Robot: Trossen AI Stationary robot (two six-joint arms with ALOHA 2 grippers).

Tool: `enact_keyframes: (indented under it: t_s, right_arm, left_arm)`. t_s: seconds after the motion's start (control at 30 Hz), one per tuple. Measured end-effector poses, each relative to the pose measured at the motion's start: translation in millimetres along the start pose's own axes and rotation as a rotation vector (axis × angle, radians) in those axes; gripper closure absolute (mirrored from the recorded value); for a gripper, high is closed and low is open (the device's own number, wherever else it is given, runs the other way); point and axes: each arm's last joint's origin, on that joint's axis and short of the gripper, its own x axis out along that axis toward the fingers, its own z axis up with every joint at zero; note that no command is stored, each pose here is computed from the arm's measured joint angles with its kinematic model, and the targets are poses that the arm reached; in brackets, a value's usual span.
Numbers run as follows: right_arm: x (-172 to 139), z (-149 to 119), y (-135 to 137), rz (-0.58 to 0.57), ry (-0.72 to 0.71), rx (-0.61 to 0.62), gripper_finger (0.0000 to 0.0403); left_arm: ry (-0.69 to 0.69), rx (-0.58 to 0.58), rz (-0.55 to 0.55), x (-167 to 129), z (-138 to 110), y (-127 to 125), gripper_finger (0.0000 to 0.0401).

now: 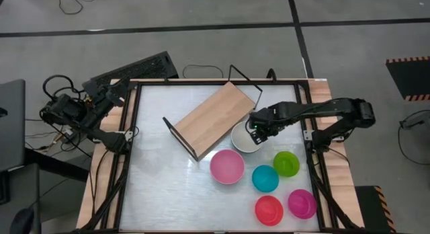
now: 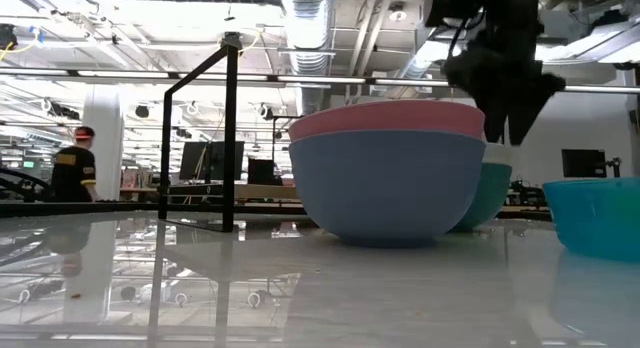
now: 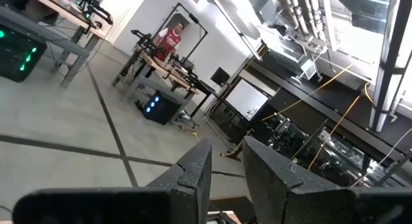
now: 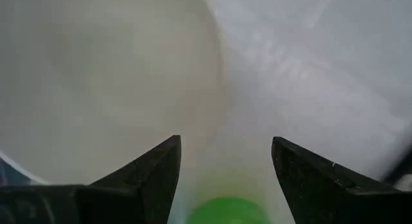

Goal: Place and stack bowls onto a shelf
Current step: Put the white bowl on the shelf

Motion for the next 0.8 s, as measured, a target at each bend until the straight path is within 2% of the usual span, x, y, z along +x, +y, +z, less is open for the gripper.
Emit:
enact_keyframes:
  t_s: [0.23, 0.4, 0.6, 0.8]
  right_arm:
    - [12.1, -1.1, -1.6, 0.006, -0.001, 0.021, 0.0135]
    - [17.2, 0.4, -2.2, 0.019, -0.012, 0.027, 0.0163]
    - [23.6, -0.1, -1.0, 0.054, -0.008, 0.03, 0.0225]
    - [23.4, 0.2, -0.6, 0.059, -0.011, 0.03, 0.0328]
  left_arm:
    - [0.0, 0.0, 0.0, 0.0, 0.0, 0.0, 0.0326]
    - [0.003, 0.01, 0.0, 0.0, -0.8, 0.0, 0.0326]
    - [0.006, 0.019, 0.003, 0.0, -1.6, 0.2, 0.0326]
    - [0.006, 0.023, 0.007, 0.0, -1.9, 0.3, 0.0326]
